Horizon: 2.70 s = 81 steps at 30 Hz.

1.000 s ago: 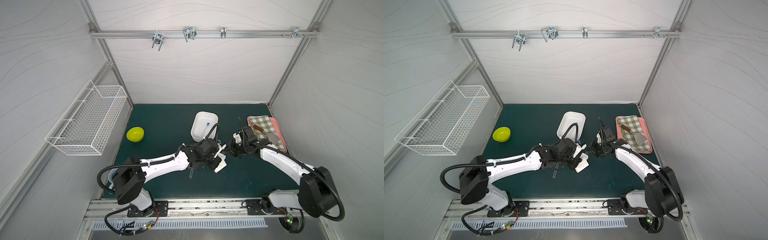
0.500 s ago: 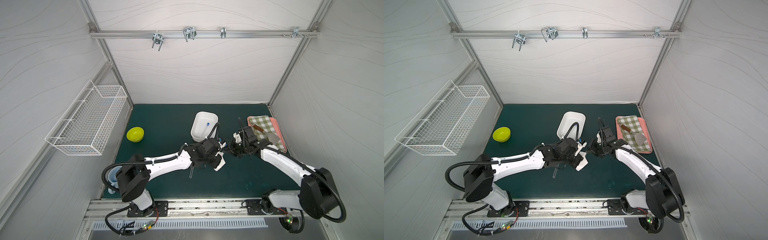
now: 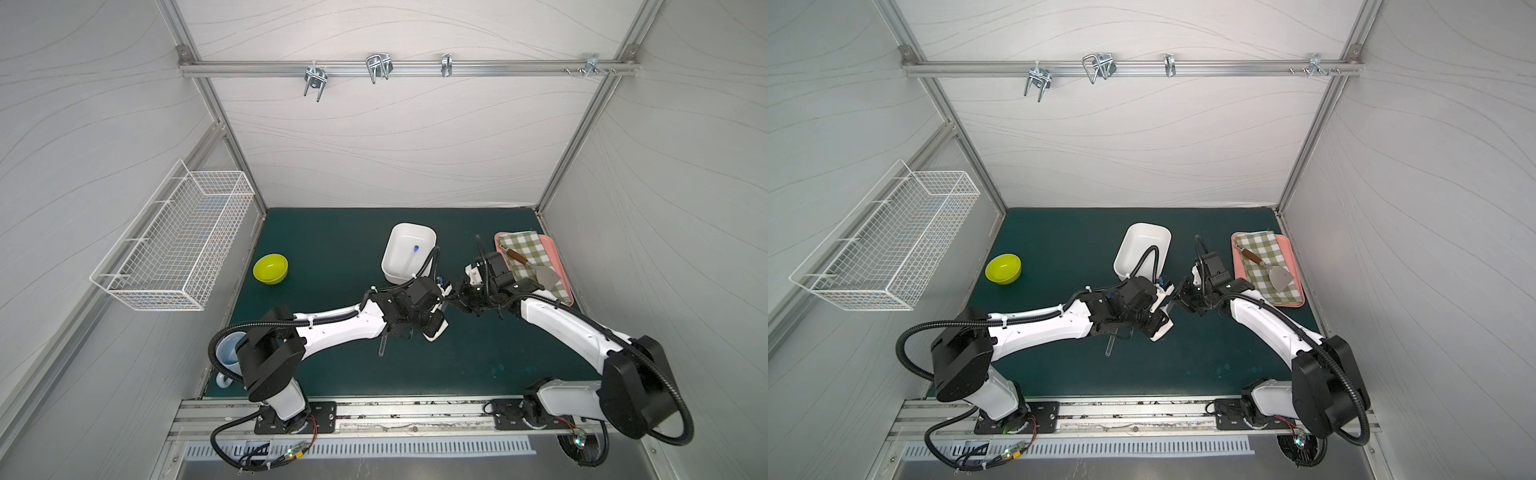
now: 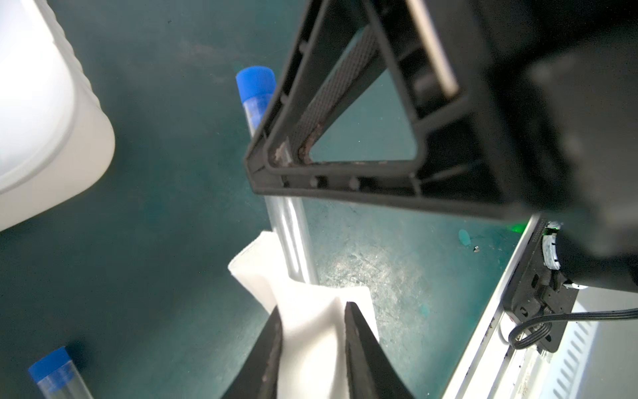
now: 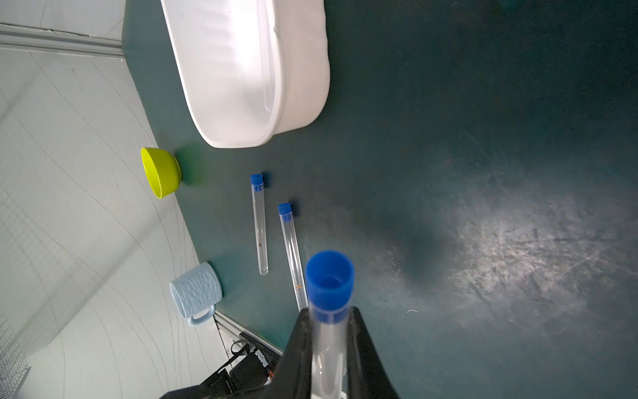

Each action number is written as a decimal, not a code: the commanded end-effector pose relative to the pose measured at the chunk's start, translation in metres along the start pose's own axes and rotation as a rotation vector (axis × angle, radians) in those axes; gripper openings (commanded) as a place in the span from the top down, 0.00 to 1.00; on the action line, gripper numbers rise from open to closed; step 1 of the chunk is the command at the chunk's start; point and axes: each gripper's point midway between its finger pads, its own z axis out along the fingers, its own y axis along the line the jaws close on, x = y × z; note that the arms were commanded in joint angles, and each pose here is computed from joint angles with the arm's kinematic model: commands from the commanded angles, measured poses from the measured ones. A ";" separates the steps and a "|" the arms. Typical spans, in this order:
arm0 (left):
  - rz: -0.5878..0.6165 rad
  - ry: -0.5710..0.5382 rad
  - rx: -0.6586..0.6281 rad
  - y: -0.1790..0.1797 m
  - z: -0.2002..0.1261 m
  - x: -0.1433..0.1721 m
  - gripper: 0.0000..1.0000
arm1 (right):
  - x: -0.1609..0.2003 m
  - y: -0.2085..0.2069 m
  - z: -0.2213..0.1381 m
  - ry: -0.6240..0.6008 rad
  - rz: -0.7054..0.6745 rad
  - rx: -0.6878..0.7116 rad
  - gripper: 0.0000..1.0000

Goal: Wipe the exteriors of test tubes
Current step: Wipe the dirt from the test tube.

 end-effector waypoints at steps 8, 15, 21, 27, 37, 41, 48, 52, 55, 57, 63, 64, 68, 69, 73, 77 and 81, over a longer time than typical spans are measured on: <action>-0.008 -0.042 0.004 -0.005 0.006 -0.020 0.83 | 0.000 0.018 -0.010 -0.011 0.011 -0.067 0.91; -0.016 -0.032 0.030 -0.008 0.002 -0.014 0.91 | -0.013 0.012 -0.016 -0.041 0.025 -0.062 0.92; -0.026 -0.049 0.040 -0.009 -0.006 -0.014 0.91 | -0.026 0.015 -0.024 -0.061 0.013 -0.066 0.92; -0.018 -0.064 0.036 -0.010 -0.005 -0.021 0.89 | -0.015 0.017 -0.020 -0.037 0.015 -0.075 0.93; -0.033 -0.114 0.016 0.001 -0.004 -0.049 0.82 | 0.013 0.024 -0.016 0.009 0.009 -0.095 0.92; -0.028 -0.146 0.025 -0.001 -0.007 -0.057 0.79 | 0.012 0.026 -0.017 0.002 0.008 -0.100 0.92; -0.020 -0.150 0.025 -0.001 -0.002 -0.062 0.76 | 0.015 0.030 -0.017 0.015 0.014 -0.119 0.93; -0.024 -0.149 0.025 0.001 -0.002 -0.061 0.76 | 0.014 0.032 -0.020 0.008 0.013 -0.121 0.92; -0.029 -0.127 0.038 -0.001 -0.001 -0.054 0.78 | 0.007 0.031 -0.022 -0.003 0.018 -0.122 0.93; -0.043 -0.111 0.053 -0.002 -0.001 -0.045 0.79 | -0.002 0.031 -0.026 -0.022 0.022 -0.127 0.93; -0.060 -0.083 0.060 -0.001 -0.006 -0.023 0.81 | -0.026 0.029 -0.036 -0.061 0.027 -0.130 0.93; -0.060 -0.081 0.062 -0.001 -0.007 -0.021 0.81 | -0.028 0.029 -0.037 -0.065 0.028 -0.132 0.93; -0.059 -0.071 0.074 -0.006 -0.010 -0.014 0.81 | -0.035 0.028 -0.040 -0.076 0.033 -0.135 0.93; -0.059 -0.067 0.074 -0.006 -0.010 -0.014 0.81 | -0.036 0.027 -0.040 -0.078 0.035 -0.133 0.93; -0.055 -0.060 0.085 -0.009 -0.011 -0.012 0.81 | -0.040 0.025 -0.043 -0.090 0.041 -0.131 0.93; -0.047 -0.049 0.087 -0.011 -0.010 -0.009 0.80 | -0.041 0.026 -0.045 -0.093 0.032 -0.130 0.93; -0.050 -0.041 0.085 -0.011 -0.009 -0.007 0.79 | -0.042 0.026 -0.045 -0.097 0.029 -0.128 0.93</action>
